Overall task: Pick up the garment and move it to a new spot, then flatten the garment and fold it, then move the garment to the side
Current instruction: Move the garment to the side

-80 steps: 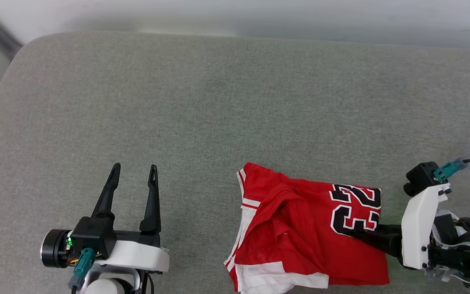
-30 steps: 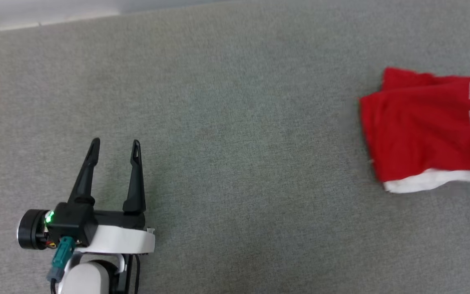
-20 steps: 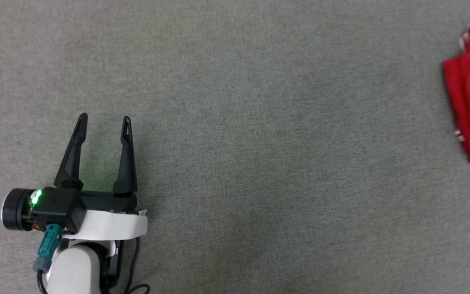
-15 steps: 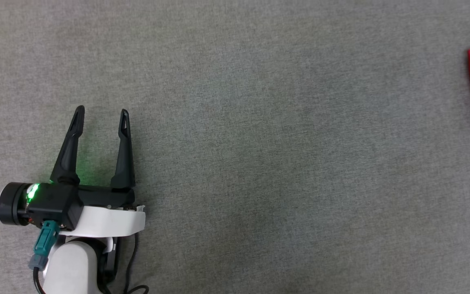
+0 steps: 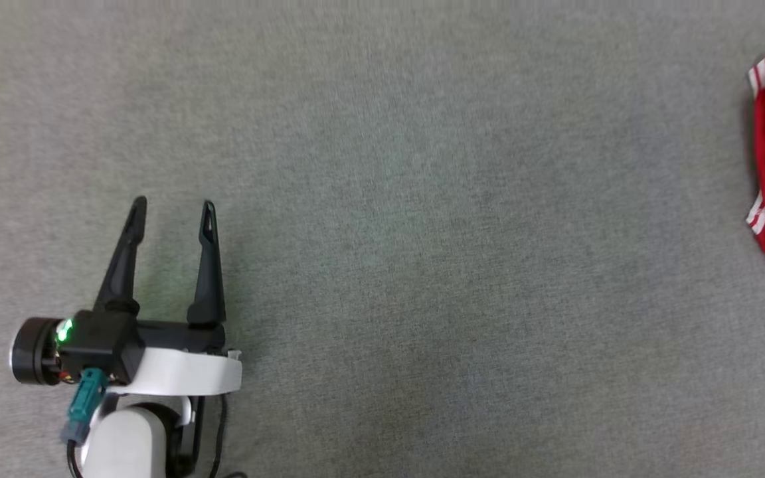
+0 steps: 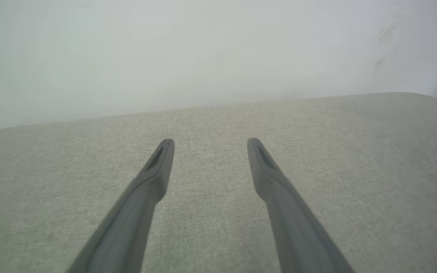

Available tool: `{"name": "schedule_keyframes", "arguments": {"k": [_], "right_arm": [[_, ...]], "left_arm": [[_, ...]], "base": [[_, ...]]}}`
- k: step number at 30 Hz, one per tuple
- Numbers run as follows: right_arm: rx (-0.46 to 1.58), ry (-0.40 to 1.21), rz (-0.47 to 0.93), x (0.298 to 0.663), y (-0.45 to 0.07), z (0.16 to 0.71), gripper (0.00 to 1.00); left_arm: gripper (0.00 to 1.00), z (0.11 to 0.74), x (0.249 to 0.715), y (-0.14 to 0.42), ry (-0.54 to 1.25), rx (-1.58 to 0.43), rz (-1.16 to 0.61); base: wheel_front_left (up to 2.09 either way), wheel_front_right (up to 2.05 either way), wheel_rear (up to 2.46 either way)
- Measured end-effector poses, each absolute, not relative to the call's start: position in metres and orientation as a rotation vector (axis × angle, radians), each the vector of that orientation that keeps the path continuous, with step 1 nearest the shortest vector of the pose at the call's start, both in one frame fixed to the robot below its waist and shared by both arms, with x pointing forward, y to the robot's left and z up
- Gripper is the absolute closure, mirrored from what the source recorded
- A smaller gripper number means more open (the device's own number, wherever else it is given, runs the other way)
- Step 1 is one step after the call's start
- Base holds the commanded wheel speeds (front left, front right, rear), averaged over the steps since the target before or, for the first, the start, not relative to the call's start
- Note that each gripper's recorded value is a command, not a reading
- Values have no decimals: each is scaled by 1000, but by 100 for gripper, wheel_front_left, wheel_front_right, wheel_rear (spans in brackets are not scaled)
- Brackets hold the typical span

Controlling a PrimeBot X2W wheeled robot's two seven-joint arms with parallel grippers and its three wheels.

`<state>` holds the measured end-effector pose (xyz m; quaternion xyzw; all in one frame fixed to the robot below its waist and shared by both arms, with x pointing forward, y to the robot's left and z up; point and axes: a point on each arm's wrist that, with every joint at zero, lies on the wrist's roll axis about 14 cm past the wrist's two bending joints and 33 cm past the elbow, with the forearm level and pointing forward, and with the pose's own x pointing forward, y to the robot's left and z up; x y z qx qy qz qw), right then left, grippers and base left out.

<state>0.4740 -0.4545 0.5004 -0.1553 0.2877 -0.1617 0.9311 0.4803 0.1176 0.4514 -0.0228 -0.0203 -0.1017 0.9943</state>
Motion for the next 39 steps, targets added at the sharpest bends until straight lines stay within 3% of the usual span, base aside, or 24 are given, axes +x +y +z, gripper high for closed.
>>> {"name": "schedule_keyframes", "arguments": {"k": [11, 19, 29, 39], "right_arm": [[-369, -65, -182, 493, -369, 623, 0], [-285, -347, -3, 469, -278, 646, 0], [-93, -366, 135, 438, -199, 616, 0], [37, -225, 115, 403, -185, 558, 0]], "left_arm": [[0, 493, 442, 138, -97, -39, -126], [0, 513, 407, 161, -125, -33, -51], [0, 528, 376, 180, -156, -23, 6], [0, 529, 360, 180, -156, -33, 14]], "base": [[0, 0, 0], [0, 0, 0], [0, 0, 0], [0, 0, 0]]}}
